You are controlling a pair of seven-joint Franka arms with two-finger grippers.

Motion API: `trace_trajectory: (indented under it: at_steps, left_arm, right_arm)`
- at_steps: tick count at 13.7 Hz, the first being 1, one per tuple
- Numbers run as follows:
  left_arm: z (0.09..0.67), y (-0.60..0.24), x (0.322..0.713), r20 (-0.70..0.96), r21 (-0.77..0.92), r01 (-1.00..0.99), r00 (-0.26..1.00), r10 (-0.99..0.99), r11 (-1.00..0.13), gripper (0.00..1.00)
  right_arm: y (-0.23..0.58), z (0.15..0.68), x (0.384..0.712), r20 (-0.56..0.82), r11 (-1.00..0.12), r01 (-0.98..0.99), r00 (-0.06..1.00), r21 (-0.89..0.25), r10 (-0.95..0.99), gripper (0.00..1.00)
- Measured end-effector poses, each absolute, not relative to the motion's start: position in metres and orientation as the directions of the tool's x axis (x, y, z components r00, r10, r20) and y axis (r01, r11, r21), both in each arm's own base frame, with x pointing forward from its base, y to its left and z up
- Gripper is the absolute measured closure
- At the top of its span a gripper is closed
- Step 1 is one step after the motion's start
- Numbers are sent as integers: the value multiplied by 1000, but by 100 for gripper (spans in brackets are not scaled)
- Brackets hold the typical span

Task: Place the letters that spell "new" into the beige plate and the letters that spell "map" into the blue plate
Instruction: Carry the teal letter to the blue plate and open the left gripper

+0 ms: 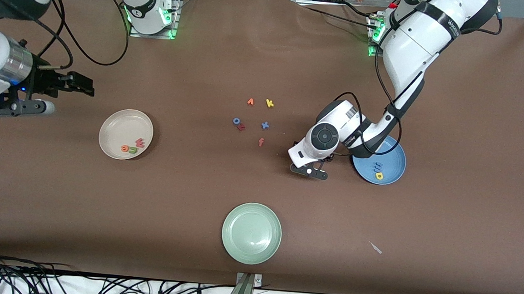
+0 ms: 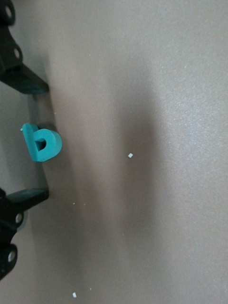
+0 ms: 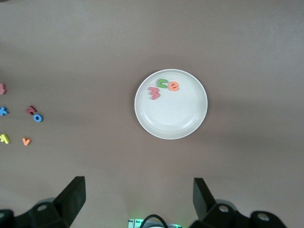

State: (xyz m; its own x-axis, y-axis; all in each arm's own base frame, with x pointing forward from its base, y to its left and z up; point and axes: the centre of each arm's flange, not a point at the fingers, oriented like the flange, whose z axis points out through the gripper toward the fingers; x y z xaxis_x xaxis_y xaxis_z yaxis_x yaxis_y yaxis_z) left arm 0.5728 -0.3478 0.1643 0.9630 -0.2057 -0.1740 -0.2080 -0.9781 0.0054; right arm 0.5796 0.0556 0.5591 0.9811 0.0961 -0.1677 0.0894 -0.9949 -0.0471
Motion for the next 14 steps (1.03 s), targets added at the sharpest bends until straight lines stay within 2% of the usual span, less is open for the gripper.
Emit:
trace_trajectory:
  at_steps: [1, 2, 6, 7, 10, 14]
  left_arm:
    - [164, -348, 572, -175, 5, -210, 963, -207, -978, 17]
    - [165, -348, 572, -173, 6, -210, 963, -208, -978, 22]
    - [172, -347, 575, -164, 11, -247, 956, -245, -969, 67]
    - [173, -343, 577, -162, 15, -267, 950, -266, -964, 70]
    - [184, -321, 592, -153, 17, -297, 943, -296, -955, 70]
    - [232, -265, 621, -143, -1, -359, 924, -355, -933, 70]
  right_arm:
    - [53, 559, 577, -167, -996, 81, 982, -48, 88, 0]
    - [51, 555, 574, -166, -996, 76, 983, -50, 83, 0]
    - [55, 547, 567, -173, -995, 99, 980, -16, 101, 0]
    - [60, 549, 565, -172, -994, 109, 979, -9, 109, 0]
    - [50, 557, 564, -163, -997, 82, 983, -7, 82, 0]
    - [41, 559, 564, -162, -998, 59, 985, -5, 59, 0]
